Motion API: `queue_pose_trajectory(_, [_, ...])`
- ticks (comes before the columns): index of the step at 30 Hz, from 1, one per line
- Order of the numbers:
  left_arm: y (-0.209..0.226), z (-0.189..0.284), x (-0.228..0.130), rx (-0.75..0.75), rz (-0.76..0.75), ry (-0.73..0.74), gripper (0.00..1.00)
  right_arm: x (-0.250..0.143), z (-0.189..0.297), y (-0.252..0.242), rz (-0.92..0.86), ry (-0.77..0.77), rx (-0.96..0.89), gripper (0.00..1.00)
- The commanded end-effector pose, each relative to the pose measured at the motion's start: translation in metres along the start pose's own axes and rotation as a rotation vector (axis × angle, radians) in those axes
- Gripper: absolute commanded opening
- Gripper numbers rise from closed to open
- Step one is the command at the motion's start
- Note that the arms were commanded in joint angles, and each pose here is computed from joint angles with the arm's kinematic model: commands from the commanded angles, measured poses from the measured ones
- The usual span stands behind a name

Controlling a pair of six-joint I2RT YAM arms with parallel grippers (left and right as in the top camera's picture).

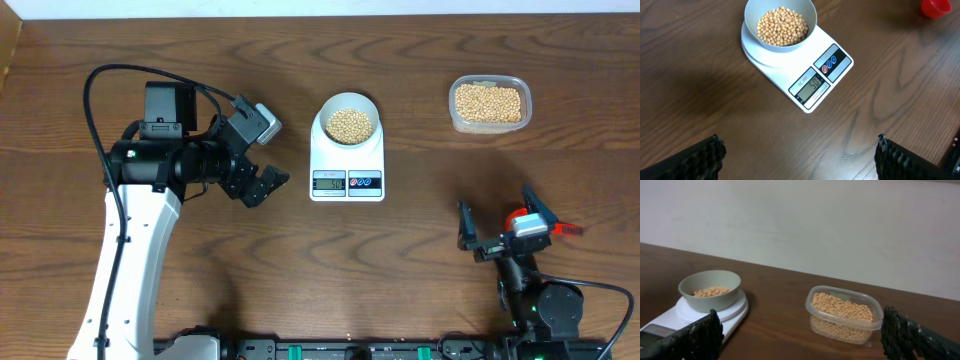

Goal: Scoop item into bowl and weigh 50g on scale

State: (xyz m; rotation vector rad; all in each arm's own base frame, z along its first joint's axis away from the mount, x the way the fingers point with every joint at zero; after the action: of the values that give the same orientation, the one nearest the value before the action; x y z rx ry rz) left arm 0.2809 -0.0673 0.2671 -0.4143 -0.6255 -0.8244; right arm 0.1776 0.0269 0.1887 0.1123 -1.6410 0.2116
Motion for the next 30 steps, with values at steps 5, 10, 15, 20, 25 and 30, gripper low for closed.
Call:
queue_pose_trajectory(5, [0.001, 0.009, 0.007, 0.025, -0.014, -0.020, 0.98, -0.008, 0.004, -0.008, 0.060, 0.043, -0.052, 0.99])
queue_pose_trajectory(10, [0.001, 0.009, 0.007, 0.025, -0.014, -0.020, 0.98, -0.016, 0.005, -0.011, 0.100, 0.086, -0.064, 0.99])
queue_pose_trajectory(15, [0.001, 0.009, 0.007, 0.025, -0.014, -0.020, 0.98, -0.026, 0.006, -0.012, 0.096, 0.147, -0.077, 0.99])
queue_pose_trajectory(20, [0.001, 0.009, 0.007, 0.025, -0.014, -0.020, 0.98, -0.027, 0.007, -0.015, 0.096, 0.155, -0.106, 0.99])
queue_pose_trajectory(25, [0.001, 0.009, 0.007, 0.025, -0.014, -0.020, 0.98, -0.027, 0.007, -0.014, 0.096, 0.153, -0.101, 0.99])
queue_pose_trajectory(30, [0.001, 0.009, 0.007, 0.025, -0.014, -0.020, 0.98, -0.027, 0.007, -0.014, 0.095, 0.153, -0.101, 0.99])
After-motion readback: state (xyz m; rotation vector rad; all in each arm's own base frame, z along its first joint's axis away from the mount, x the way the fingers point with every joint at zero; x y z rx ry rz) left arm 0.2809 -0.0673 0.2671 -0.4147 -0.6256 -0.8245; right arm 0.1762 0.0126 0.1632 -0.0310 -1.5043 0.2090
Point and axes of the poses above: each gripper's point midway between its finger pads, its own z axis back along the fingers, its own y axis along the line the jaws close on, x = y × z, the point moved 7 cm from there along z, back along the fingers, and after that the axes turned 1 degree about -z, right-handed, at the moved point
